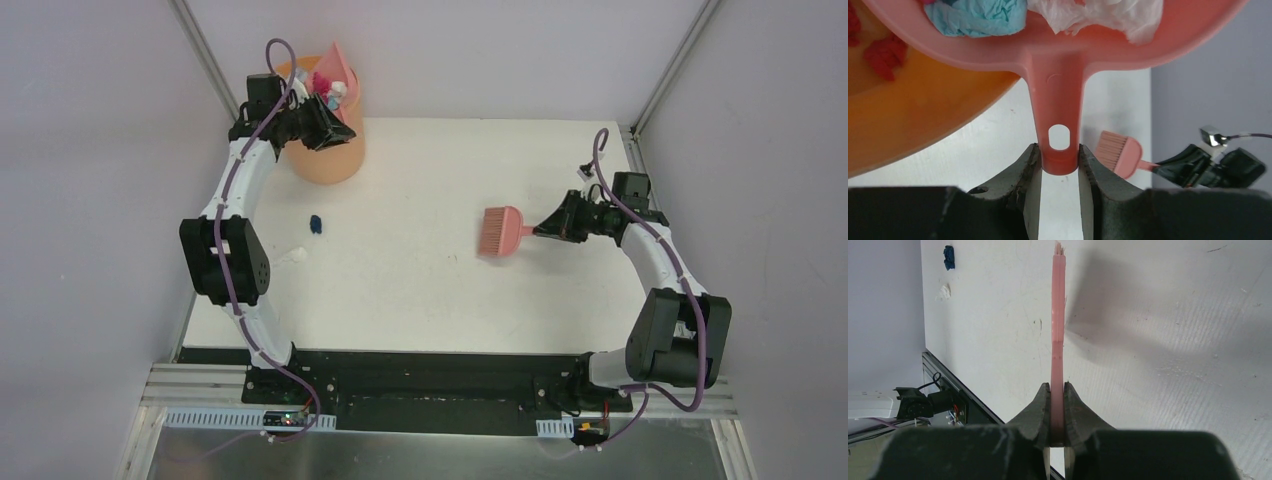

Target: Sweep away the paper scraps from the table

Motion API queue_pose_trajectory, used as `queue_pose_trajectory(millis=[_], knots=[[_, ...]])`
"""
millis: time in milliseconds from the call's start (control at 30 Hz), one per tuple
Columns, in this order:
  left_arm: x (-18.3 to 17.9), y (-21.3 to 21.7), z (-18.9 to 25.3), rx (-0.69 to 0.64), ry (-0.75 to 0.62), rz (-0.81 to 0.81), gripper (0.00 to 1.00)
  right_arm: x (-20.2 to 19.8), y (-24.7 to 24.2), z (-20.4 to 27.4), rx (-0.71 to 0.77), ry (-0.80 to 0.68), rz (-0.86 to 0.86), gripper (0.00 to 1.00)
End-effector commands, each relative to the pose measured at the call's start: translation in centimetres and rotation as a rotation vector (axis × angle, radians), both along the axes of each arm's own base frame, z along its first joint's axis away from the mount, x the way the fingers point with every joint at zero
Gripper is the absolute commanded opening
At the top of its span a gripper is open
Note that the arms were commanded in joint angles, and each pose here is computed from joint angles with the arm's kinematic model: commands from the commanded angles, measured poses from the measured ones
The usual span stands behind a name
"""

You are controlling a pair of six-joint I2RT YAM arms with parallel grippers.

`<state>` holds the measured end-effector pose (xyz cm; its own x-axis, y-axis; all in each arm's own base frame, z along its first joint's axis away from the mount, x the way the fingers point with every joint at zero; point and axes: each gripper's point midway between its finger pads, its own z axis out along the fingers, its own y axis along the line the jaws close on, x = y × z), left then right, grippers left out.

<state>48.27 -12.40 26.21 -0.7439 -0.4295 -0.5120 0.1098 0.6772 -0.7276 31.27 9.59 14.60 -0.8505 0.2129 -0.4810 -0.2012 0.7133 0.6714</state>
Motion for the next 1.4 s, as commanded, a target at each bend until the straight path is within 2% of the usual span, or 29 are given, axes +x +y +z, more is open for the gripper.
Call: queue_pose_trajectory(millis=[0, 433, 500, 667, 833, 1233, 1367], knots=[[-0.3, -1.2, 5.0, -0.229, -0.096, -0.069, 0.00, 1.1, -0.1, 2.9, 0.013, -0.109, 0.024, 0.00], [-0.1, -0.8, 6.0, -0.370, -0.120, -0.090, 0.00, 1.1, -0.3, 2.8, 0.018, -0.102, 0.019, 0.00], [-0.2, -0.8, 6.4, -0.437, -0.144, -0.107, 0.00, 1.1, -0.4, 2.8, 0.019, -0.101, 0.017, 0.00], [0.4, -0.5, 7.5, -0.705, -0.122, -0.121, 0.00, 1.1, -0.4, 2.9, 0.020, -0.101, 0.016, 0.00], [0.7, -0.3, 8.5, -0.841, -0.131, -0.141, 0.00, 1.1, -0.5, 3.0, 0.023, -0.103, 0.015, 0.00], [0.2, -0.2, 9.8, -0.782, -0.155, -0.145, 0.00, 1.1, -0.5, 2.9, 0.027, -0.098, 0.014, 0.00], [-0.1, -0.4, 10.4, -0.679, -0.160, -0.145, 0.00, 1.1, -0.5, 2.7, 0.030, -0.093, 0.016, 0.00]])
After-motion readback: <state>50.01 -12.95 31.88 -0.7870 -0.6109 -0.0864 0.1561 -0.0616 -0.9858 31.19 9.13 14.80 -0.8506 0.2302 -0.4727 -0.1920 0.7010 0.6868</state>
